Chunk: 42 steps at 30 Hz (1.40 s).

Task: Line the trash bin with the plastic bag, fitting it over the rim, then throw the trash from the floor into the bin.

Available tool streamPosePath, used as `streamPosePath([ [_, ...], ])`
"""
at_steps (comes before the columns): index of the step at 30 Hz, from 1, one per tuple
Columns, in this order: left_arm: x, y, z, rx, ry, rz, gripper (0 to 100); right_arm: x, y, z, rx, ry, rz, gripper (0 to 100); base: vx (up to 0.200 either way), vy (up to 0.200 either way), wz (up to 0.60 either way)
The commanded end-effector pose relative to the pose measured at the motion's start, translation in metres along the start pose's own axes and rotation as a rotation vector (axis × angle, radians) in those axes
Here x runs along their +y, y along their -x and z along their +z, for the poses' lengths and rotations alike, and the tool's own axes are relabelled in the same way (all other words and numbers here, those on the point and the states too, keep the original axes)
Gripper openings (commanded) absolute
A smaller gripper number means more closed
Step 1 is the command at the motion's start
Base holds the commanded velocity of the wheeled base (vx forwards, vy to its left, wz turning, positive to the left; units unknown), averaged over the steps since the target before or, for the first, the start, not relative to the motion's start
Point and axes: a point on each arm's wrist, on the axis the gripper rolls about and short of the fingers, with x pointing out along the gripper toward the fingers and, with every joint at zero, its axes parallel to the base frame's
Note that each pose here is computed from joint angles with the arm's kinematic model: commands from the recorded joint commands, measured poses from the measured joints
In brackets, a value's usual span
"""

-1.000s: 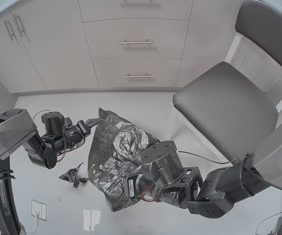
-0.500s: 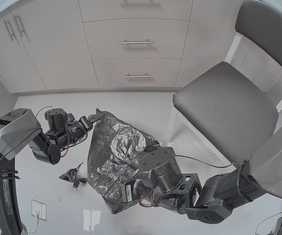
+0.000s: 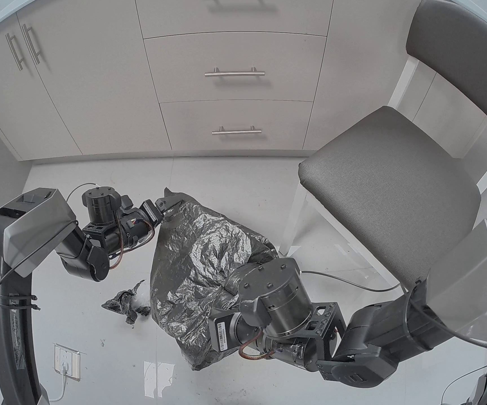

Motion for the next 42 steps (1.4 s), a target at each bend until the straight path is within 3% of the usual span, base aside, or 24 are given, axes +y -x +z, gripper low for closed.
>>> streamPosePath([
  [1, -0.003, -0.002, 0.003, -0.010, -0.008, -0.011, 100, 0.002, -0.001, -0.004, 0.009, 0.004, 0.002, 0, 0.000, 0.000, 0.00],
  [24, -0.009, -0.014, -0.001, -0.002, -0.020, -0.040, 100, 0.002, -0.003, -0.005, 0.011, 0.005, 0.000, 0, 0.000, 0.000, 0.00],
  [25, -0.009, -0.014, -0.001, -0.002, -0.020, -0.040, 0, 0.002, -0.003, -0.005, 0.011, 0.005, 0.000, 0, 0.000, 0.000, 0.00],
  [39, -0.009, -0.013, -0.002, -0.001, -0.029, -0.042, 0, 0.002, -0.003, -0.005, 0.012, 0.004, 0.001, 0, 0.000, 0.000, 0.00],
  [42, -0.010, -0.009, -0.019, 0.041, -0.091, -0.023, 0, 0.001, -0.003, -0.003, 0.007, -0.001, 0.001, 0, 0.000, 0.000, 0.00],
])
